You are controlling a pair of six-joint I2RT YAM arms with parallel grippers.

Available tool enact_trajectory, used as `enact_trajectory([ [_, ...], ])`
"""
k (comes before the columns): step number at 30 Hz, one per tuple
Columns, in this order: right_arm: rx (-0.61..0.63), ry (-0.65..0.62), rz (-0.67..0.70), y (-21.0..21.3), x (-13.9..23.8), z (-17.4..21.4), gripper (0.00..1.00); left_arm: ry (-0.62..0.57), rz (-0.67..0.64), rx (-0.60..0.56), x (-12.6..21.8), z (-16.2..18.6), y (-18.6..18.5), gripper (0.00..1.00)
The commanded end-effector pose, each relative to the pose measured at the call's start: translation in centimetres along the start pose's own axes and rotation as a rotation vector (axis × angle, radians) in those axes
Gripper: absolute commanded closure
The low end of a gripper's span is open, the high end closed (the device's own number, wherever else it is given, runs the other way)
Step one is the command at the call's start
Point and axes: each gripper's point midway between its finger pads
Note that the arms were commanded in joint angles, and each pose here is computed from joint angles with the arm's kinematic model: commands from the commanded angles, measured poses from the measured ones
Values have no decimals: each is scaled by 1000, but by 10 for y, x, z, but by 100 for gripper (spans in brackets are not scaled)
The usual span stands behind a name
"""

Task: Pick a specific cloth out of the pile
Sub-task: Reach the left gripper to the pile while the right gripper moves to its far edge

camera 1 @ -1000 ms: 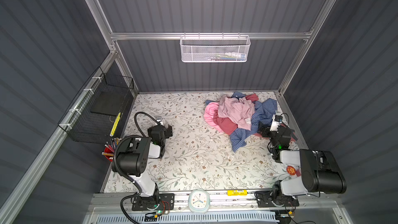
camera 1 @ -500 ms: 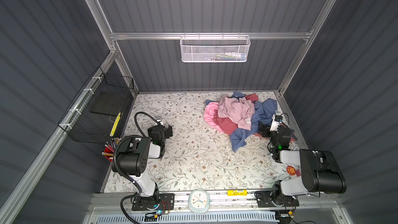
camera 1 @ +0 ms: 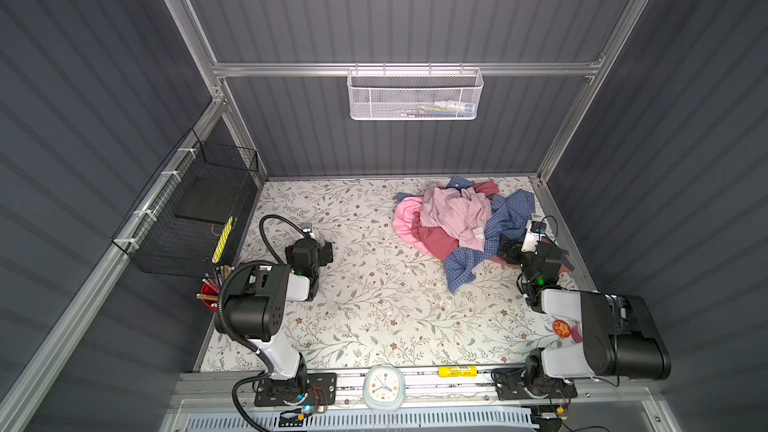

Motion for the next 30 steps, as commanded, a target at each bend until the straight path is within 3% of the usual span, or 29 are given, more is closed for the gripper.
enact_trajectory([
  [1, -139, 95, 131, -34, 5, -24, 1, 203, -196, 91, -8, -25, 21, 0],
  [4, -251, 116, 92, -39, 6, -44, 1, 336, -75, 113, -28, -41, -13, 0],
  [6, -283, 135, 25, -31, 4, -58, 1, 340, 43, 164, -39, -64, -42, 0],
  [9, -302, 169, -103, -11, 1, -85, 1, 246, 167, 267, -43, -109, -73, 0],
  [14, -334, 158, -160, 0, 5, -117, 1, 134, 276, 340, -35, -160, -103, 0],
  [21, -291, 266, -212, 25, 10, -121, 5, 181, 391, 295, -19, -140, -158, 0],
  [30, -302, 443, -180, 45, 17, -87, 14, 295, 535, 192, 20, -91, -235, 2],
])
Point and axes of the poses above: each gripper's point midway between its finger pads, its own x axis back along the fingers, its own y axis along the line the jaws close on, z = x × y, and after that the axes turned 10 degrees about x, right-handed
